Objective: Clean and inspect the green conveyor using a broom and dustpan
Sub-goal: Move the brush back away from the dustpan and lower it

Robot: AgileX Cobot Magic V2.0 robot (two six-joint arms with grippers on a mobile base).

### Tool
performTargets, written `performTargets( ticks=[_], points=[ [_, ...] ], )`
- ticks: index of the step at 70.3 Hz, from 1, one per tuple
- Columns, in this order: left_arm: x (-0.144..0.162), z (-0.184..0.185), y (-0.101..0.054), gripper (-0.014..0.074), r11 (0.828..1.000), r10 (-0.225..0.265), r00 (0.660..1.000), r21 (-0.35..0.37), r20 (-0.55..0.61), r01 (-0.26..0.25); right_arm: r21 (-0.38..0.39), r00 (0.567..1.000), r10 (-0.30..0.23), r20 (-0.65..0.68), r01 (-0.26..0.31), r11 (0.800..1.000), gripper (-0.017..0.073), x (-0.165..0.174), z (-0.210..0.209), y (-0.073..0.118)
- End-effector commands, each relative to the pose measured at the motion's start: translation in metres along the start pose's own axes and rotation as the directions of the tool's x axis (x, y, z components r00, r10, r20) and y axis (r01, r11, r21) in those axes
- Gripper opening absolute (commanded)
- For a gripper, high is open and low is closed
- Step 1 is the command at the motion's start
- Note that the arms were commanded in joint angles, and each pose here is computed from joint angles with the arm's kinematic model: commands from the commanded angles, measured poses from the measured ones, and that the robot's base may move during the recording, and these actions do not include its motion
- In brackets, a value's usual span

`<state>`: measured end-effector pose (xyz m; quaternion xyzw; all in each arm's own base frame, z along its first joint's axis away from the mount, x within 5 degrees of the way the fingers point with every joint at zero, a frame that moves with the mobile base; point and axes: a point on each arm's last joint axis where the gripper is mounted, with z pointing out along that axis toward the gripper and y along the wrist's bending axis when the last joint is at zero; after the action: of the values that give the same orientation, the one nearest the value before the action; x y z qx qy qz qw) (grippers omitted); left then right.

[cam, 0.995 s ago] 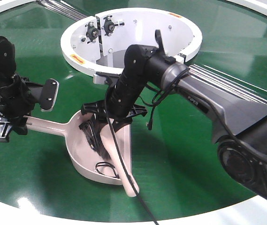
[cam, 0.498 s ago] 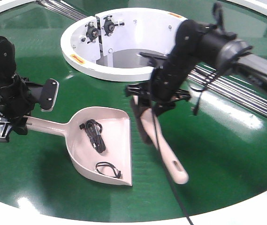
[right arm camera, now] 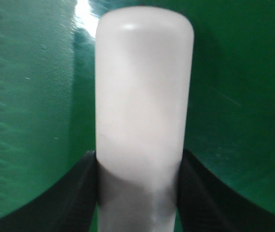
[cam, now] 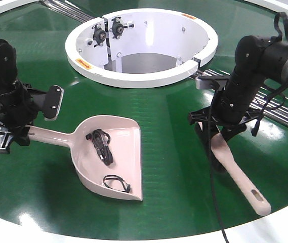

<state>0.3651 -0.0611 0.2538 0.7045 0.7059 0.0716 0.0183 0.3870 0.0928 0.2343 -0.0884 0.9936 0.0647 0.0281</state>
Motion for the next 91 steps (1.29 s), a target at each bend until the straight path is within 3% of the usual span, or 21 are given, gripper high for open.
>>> performTargets(
  ticks=[1,44,91],
  points=[
    [-0.003,-0.026,-0.001,-0.0006,0.997,-0.015,0.999,-0.079,0.042,0.018,0.011,1.0,-0.026,0.017,0.026,1.0,-0.0003,0.007,-0.026,0.0],
    [-0.003,-0.026,-0.001,-0.0006,0.997,-0.015,0.999,-0.079,0.042,0.018,0.018,0.996,-0.037,-0.082,0.038,0.999,-0.0001,-0.002,0.014,-0.005],
    [-0.003,-0.026,-0.001,-0.0006,0.997,-0.015,0.999,-0.079,0.042,0.018,0.017,0.996,-0.04,-0.085,0.041,0.999,0.0026,-0.002,0.015,-0.005]
  ],
)
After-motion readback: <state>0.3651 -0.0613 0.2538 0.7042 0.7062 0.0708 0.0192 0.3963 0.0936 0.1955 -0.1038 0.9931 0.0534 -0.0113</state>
